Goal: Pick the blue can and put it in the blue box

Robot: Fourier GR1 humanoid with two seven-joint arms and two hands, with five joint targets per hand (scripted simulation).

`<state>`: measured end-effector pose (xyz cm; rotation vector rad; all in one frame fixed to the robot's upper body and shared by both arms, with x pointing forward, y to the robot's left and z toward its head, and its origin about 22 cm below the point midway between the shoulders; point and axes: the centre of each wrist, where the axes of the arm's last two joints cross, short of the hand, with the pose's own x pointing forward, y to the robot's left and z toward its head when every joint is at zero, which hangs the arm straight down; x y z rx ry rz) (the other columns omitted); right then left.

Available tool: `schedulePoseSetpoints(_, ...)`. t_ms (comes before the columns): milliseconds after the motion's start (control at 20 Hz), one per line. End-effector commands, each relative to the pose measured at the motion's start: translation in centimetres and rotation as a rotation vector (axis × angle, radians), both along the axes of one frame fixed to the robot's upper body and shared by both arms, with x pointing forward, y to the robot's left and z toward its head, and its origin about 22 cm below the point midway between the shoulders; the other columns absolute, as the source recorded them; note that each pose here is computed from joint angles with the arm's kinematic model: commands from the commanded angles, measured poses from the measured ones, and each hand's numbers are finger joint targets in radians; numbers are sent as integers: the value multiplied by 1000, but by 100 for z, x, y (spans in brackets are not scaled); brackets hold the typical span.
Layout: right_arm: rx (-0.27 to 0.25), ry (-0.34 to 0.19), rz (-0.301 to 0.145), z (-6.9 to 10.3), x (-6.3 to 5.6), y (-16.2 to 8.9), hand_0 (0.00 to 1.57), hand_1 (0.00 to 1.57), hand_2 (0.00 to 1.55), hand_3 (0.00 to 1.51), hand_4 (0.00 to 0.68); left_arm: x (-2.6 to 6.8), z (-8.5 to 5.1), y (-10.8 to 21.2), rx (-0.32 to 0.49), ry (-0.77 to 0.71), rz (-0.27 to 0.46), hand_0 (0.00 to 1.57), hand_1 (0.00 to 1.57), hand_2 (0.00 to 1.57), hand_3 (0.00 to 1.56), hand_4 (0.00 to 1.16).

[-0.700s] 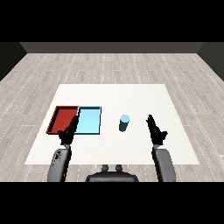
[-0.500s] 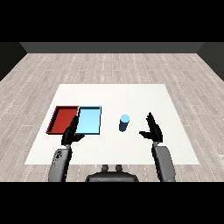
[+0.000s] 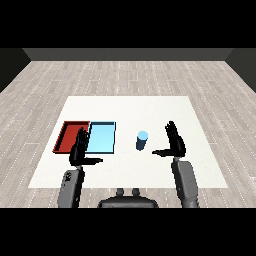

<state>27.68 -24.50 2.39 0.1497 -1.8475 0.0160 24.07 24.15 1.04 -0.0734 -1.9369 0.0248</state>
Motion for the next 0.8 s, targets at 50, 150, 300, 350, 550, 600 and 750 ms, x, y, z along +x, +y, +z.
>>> schedulePoseSetpoints(50, 29, -53, 14, -3, -99, -78, 0, 0, 0, 0, 0, 29, 40, -44, -16, -83, -8, 0, 0, 0, 0, 0)
schedulePoseSetpoints(150, 33, -29, 34, -121, 80, -66, 0, 0, 0, 0, 0, -49, -256, -129, -25, -92, 12, 0, 0, 0, 0, 0)
schedulePoseSetpoints(300, 15, -24, 5, -84, 159, -315, 0, 0, 0, 0, 0, -110, -67, -10, -37, -86, -8, 0, 0, 0, 0, 0)
schedulePoseSetpoints(350, 57, -28, 3, -137, 80, -101, 0, 0, 0, 0, 0, -56, -8, 132, -61, -89, -3, 0, 0, 0, 0, 0)
schedulePoseSetpoints(550, 36, -6, -14, -1, 132, -157, 0, 0, 0, 0, 0, 30, 44, 70, -44, -74, -4, 0, 0, 0, 0, 0)
schedulePoseSetpoints(600, 30, 9, 3, -230, 140, -26, 0, 0, 0, 0, 0, 98, -184, 176, -40, -76, 11, 0, 0, 0, 0, 0)
schedulePoseSetpoints(750, 65, 38, 17, -111, 363, -179, 0, 0, 0, 0, 0, -6, -275, 162, -36, -63, -2, 0, 0, 0, 0, 0)
